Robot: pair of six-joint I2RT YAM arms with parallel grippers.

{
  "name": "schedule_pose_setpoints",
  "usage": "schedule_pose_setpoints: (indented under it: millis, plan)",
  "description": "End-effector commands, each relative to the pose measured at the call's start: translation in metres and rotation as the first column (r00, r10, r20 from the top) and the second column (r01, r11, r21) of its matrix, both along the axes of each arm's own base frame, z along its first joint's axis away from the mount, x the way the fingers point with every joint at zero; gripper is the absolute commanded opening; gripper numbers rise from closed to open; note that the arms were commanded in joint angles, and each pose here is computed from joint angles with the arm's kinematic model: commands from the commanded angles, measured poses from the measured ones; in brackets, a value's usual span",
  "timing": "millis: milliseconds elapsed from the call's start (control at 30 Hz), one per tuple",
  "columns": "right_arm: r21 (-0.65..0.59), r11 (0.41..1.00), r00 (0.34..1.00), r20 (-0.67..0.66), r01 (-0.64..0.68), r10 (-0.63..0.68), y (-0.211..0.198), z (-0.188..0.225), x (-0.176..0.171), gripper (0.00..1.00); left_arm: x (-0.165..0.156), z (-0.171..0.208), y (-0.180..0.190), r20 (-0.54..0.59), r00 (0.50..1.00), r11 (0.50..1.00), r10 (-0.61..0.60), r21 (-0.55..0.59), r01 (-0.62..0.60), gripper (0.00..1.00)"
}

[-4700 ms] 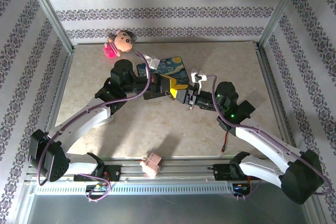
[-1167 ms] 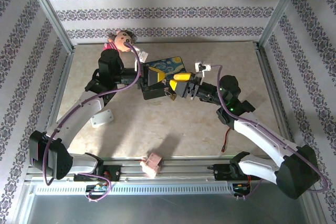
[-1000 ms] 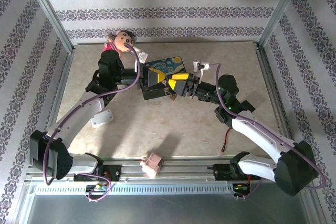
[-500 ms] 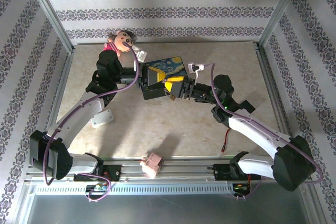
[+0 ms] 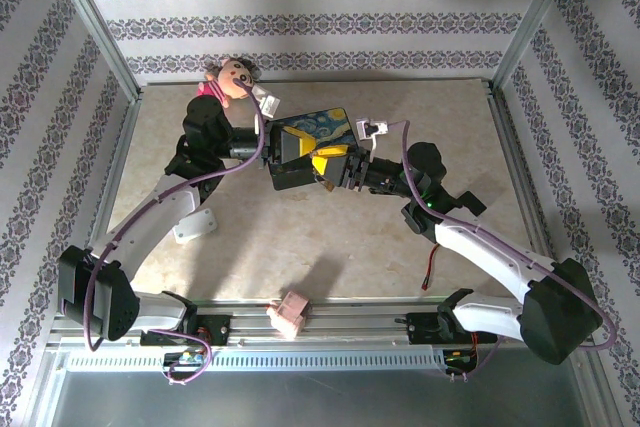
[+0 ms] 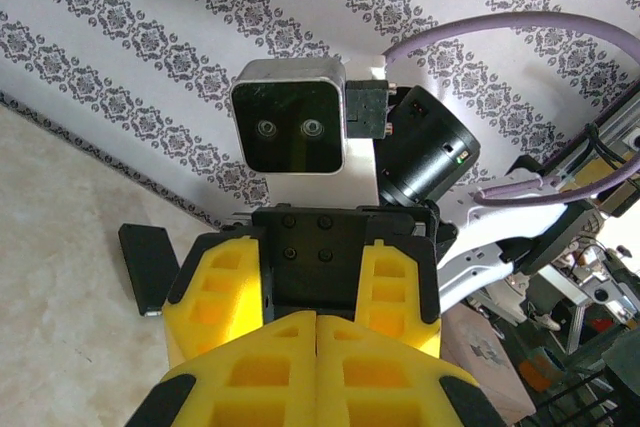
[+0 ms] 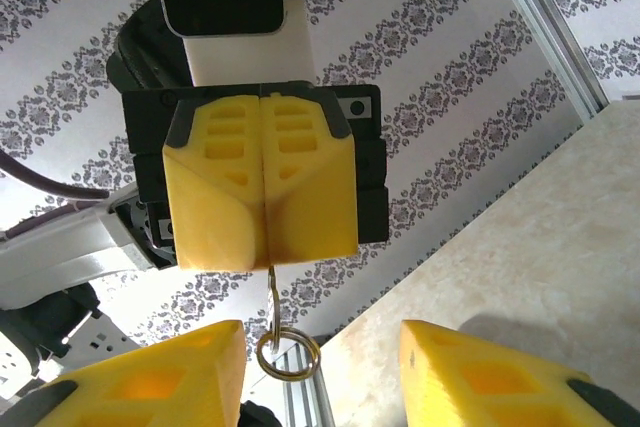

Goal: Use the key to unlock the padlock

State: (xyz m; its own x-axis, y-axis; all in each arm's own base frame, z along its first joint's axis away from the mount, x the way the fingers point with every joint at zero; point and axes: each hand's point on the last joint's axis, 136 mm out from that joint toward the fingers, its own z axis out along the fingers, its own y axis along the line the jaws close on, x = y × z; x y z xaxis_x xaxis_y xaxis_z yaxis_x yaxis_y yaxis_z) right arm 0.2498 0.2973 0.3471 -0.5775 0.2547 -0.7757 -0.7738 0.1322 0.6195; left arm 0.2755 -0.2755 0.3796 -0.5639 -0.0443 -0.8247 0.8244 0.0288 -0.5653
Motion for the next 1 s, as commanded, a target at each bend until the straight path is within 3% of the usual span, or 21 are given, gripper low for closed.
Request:
schedule_pose_setpoints:
  millis: [0, 633, 967]
  plan:
    - [0.047, 0.998, 0.994, 0.106, -0.037, 0.031, 0.0023, 0.0311, -0.0109, 0.41, -0.0011, 0.0051, 0.0034, 0.039, 0.999, 1.000, -0.014, -0.017, 0.015, 0.00]
    - [0.047, 0.997, 0.993, 0.106, -0.059, 0.053, 0.0103, 0.0301, -0.0106, 0.26, -0.0009, 0.0063, 0.0041, 0.039, 0.999, 1.000, -0.004, -0.023, 0.005, 0.00]
    - [0.052, 0.998, 0.994, 0.100, -0.041, 0.035, 0.0073, 0.0294, -0.0095, 0.01, 0.0031, 0.0068, 0.0046, 0.032, 0.999, 1.000, 0.018, -0.025, -0.017, 0.00]
